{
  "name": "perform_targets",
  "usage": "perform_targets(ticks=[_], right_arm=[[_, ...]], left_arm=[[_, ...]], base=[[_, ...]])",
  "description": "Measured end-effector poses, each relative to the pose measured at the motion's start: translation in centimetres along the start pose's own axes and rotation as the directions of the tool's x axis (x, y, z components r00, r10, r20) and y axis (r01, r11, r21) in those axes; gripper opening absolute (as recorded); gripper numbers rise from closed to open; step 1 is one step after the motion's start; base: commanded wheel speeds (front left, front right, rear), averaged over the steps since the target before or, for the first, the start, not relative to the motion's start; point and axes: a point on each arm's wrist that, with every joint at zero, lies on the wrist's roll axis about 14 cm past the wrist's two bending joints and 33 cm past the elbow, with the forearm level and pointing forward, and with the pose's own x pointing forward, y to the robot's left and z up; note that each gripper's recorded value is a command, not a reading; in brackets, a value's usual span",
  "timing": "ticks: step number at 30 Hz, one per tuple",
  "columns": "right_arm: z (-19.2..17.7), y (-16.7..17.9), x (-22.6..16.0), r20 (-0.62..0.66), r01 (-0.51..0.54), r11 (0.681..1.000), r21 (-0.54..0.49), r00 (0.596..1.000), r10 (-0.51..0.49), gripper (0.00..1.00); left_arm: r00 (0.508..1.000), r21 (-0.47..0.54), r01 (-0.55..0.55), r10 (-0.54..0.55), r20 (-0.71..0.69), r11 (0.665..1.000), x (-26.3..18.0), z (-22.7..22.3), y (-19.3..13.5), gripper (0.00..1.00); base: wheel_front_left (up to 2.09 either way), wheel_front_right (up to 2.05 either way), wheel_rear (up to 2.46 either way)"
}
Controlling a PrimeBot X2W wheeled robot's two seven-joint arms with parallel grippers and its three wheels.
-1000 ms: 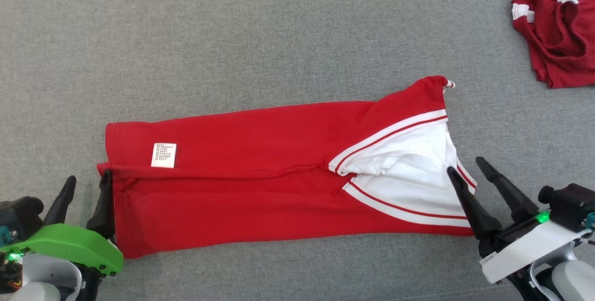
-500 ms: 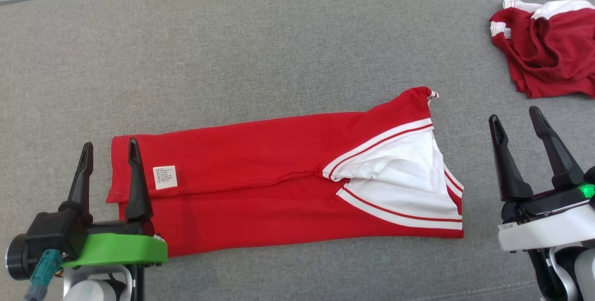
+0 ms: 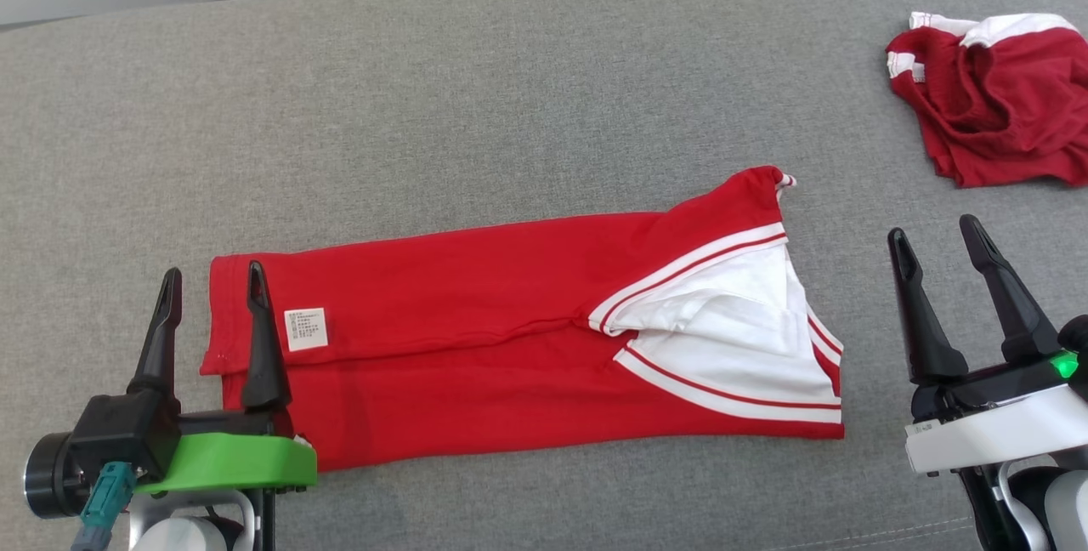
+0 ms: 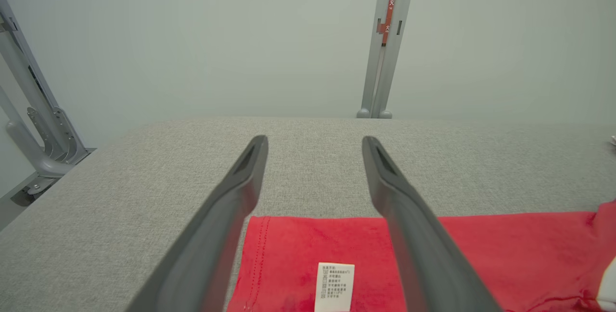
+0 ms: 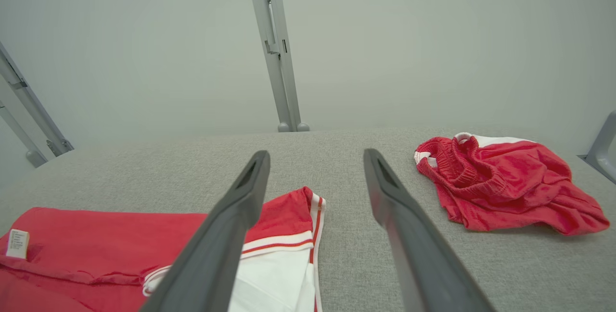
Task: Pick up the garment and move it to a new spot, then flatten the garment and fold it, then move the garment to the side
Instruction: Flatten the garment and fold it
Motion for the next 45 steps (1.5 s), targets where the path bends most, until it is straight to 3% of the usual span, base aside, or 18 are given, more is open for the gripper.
perform_targets(ticks=[4,10,19,26,27,28,31,35,45], right_arm=[[-0.9,-0.4,0.1,-0.034,0.008,1.000,-0.003,0.999,-0.008,1.00],[-5.3,-0.8,0.2,-0.175,0.009,1.000,0.021,0.985,-0.005,1.00],[-14.7,1.0,0.6,-0.411,-0.004,0.991,0.131,0.910,0.058,1.00],[-17.7,2.8,1.7,-0.485,-0.041,0.981,0.188,0.865,0.129,1.00],[-17.8,2.9,1.6,-0.492,-0.047,0.980,0.192,0.860,0.137,0.33],[-17.9,3.1,1.6,-0.497,-0.051,0.979,0.200,0.855,0.146,0.00],[-17.7,3.5,1.5,-0.504,-0.071,0.974,0.213,0.846,0.172,0.00],[-16.8,2.6,1.2,-0.484,-0.048,0.976,0.210,0.863,0.147,0.00],[-13.6,-7.1,-1.5,-0.474,0.133,0.989,0.063,0.876,-0.088,0.00]], left_arm=[[1.000,0.005,0.001,-0.001,0.000,1.000,0.1,-0.2,0.1,1.00],[1.000,0.001,0.011,-0.011,0.029,1.000,1.4,0.2,-0.2,1.00],[0.999,-0.008,0.002,-0.002,0.036,1.000,3.2,-0.6,0.0,1.00],[0.999,-0.006,-0.023,0.023,0.027,1.000,3.3,-1.2,0.8,1.00],[0.999,-0.004,-0.022,0.022,0.029,1.000,3.3,-1.1,0.9,1.00],[0.999,-0.002,-0.022,0.022,0.033,1.000,3.3,-1.0,0.9,1.00],[0.999,0.000,-0.022,0.022,0.044,1.000,3.3,-0.7,0.8,1.00],[0.998,0.005,-0.024,0.024,0.057,1.000,3.2,-0.2,0.8,1.00],[0.997,-0.009,-0.002,0.002,0.076,1.000,2.1,0.7,0.0,1.00]], base=[[0.00,0.00,0.00],[0.00,0.00,0.00],[0.00,0.00,0.00],[0.00,0.00,0.00],[0.00,0.00,0.00],[0.00,0.00,0.00],[0.00,0.00,0.00],[0.00,0.00,0.00],[0.00,0.00,0.00]])
